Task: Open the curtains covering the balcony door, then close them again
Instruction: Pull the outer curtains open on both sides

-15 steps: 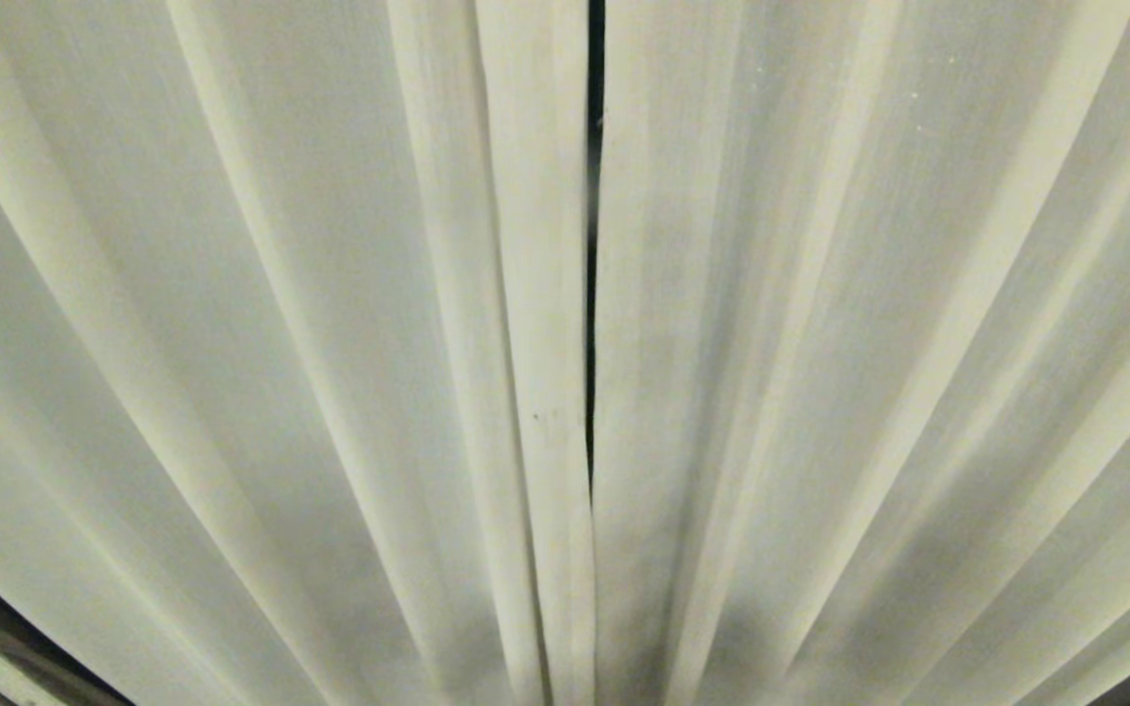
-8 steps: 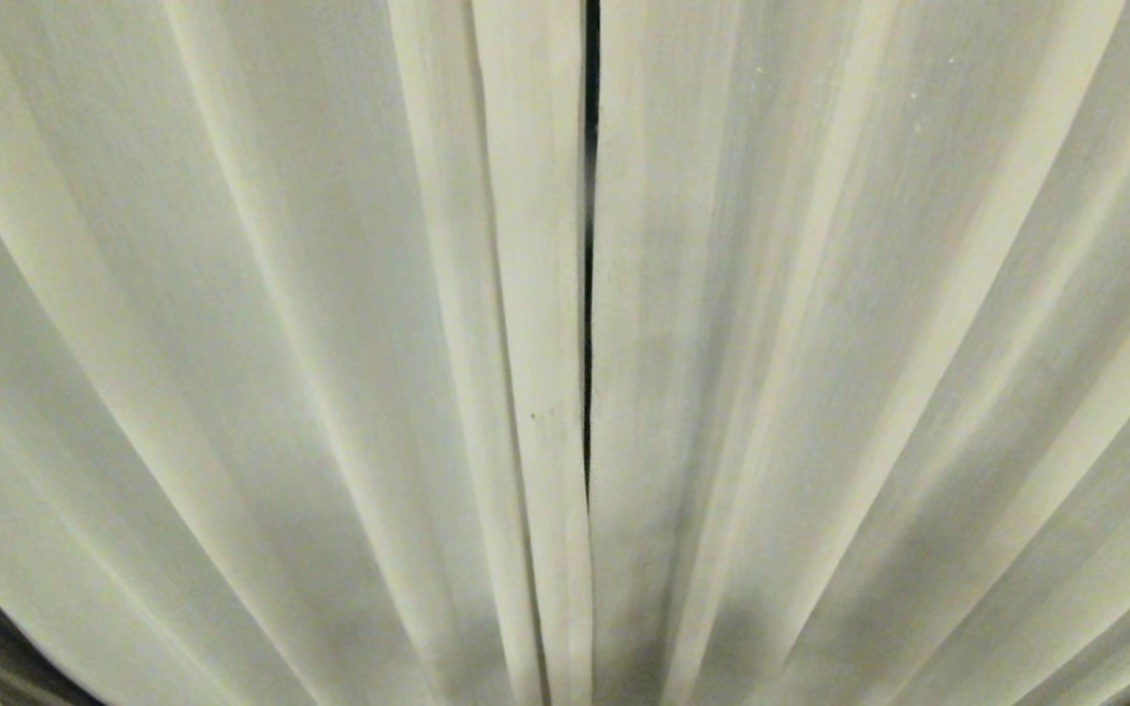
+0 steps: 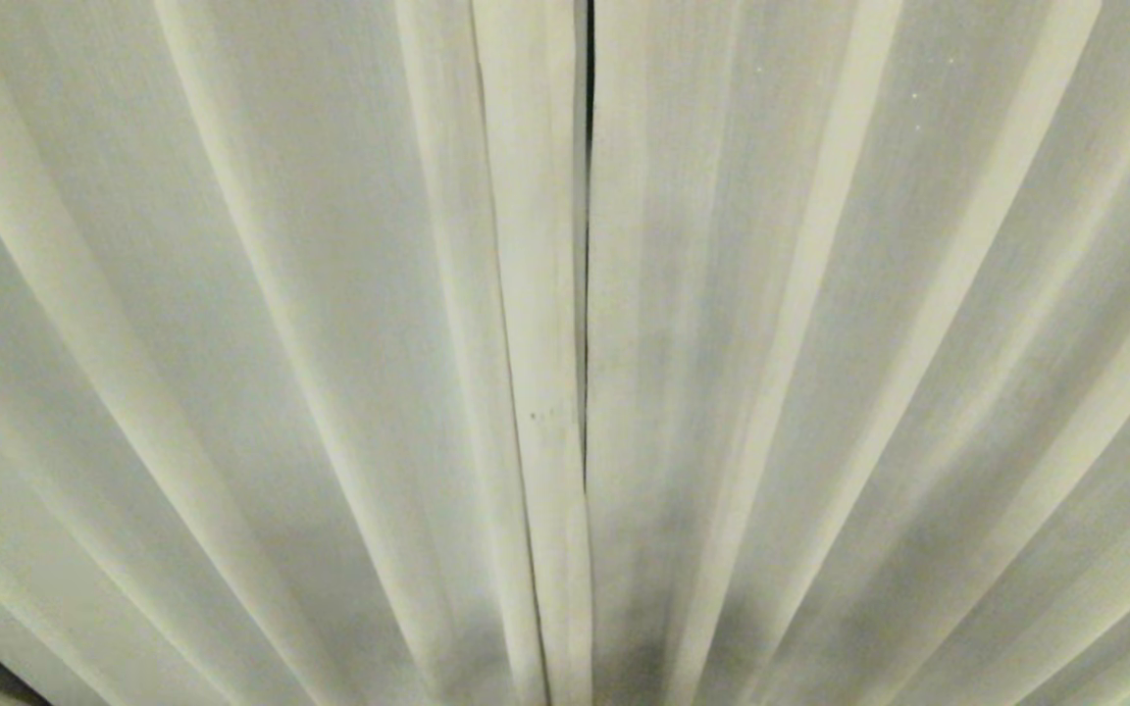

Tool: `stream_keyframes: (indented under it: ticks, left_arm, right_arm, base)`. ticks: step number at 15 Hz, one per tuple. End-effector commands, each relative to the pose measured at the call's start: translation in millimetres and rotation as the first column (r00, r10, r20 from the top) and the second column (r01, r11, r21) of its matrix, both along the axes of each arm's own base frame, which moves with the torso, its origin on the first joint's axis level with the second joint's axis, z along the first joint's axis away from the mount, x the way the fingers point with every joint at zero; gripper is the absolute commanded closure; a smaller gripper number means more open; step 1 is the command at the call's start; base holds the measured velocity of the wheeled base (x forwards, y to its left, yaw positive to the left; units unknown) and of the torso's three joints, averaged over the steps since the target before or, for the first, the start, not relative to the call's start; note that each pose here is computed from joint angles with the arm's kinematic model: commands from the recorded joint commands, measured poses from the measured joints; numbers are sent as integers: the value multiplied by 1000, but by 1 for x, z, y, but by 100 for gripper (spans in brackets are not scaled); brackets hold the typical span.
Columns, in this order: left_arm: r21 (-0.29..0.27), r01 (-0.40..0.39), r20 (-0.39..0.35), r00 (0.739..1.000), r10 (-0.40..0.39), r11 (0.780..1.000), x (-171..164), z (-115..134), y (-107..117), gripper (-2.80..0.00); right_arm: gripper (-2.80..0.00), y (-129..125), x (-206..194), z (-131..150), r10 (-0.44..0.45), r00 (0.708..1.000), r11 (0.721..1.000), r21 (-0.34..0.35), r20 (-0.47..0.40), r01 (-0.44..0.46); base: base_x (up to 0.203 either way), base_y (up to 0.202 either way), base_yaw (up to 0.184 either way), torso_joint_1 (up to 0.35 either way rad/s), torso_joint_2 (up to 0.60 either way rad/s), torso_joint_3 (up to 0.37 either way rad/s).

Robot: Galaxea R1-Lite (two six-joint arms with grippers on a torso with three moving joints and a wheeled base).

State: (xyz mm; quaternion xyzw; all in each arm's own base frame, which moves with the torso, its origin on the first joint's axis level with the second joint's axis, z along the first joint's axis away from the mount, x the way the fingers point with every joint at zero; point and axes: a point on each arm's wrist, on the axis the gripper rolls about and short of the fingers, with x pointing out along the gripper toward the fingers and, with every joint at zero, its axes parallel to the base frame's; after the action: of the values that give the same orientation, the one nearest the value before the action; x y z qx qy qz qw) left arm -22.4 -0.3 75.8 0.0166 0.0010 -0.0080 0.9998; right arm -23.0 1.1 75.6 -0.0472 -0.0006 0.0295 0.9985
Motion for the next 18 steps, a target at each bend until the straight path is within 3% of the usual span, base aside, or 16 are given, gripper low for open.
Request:
stream_keyframes:
  ticks: [1, 18]
  left_arm:
    - [-1, -1, 5, 1000, 1, 1000, 0, 0, 0, 0]
    - [-4, -14, 5, 1000, 14, 1000, 0, 0, 0, 0]
  right_arm:
    - [0, 0, 0, 0, 1, 1000, 1000, -1, -2, -1]
    - [0, 0, 0, 0, 1, 1000, 1000, -1, -2, -1]
  base:
    - [0, 0, 0, 0, 0, 0]
    - [0, 0, 0, 0, 0, 0]
